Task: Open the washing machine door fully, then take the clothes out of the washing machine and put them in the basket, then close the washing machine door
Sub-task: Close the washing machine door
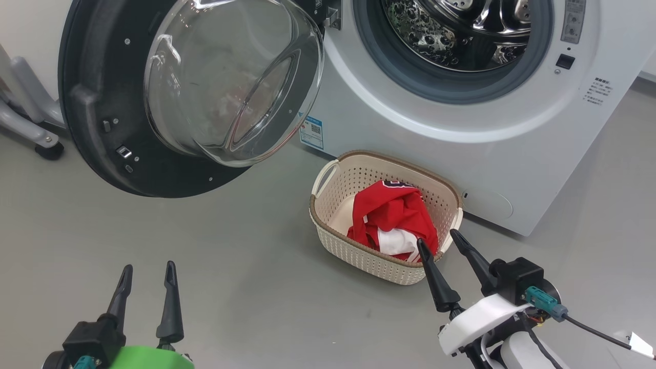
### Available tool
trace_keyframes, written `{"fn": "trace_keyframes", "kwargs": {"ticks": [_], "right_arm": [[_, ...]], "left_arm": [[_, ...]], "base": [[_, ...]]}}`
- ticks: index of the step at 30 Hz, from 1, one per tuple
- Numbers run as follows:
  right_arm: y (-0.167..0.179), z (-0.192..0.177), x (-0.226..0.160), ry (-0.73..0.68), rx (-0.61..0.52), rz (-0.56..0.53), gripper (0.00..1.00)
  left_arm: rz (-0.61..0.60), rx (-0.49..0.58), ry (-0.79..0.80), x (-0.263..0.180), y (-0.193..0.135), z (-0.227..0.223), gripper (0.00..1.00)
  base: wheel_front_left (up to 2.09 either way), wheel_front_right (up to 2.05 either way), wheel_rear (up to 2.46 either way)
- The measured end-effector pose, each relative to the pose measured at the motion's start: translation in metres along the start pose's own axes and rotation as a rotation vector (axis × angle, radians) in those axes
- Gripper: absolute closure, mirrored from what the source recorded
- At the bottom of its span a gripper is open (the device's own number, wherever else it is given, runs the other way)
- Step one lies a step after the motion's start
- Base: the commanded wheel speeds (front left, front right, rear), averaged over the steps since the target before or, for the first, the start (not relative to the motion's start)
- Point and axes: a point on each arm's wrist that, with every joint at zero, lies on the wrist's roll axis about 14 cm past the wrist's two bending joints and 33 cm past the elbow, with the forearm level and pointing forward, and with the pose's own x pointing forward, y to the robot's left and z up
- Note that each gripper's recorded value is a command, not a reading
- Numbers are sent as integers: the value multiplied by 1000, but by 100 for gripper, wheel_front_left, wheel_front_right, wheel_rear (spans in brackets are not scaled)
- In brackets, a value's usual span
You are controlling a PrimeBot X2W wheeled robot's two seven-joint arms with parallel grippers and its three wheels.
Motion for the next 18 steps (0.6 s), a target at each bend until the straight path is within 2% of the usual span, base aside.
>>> {"fn": "trace_keyframes", "kwargs": {"ticks": [18], "right_arm": [[0, -2, -1, 7, 4, -3, 0]], "left_arm": [[0, -1, -2, 0, 0, 1, 0]], "base": [[0, 0, 0]]}}
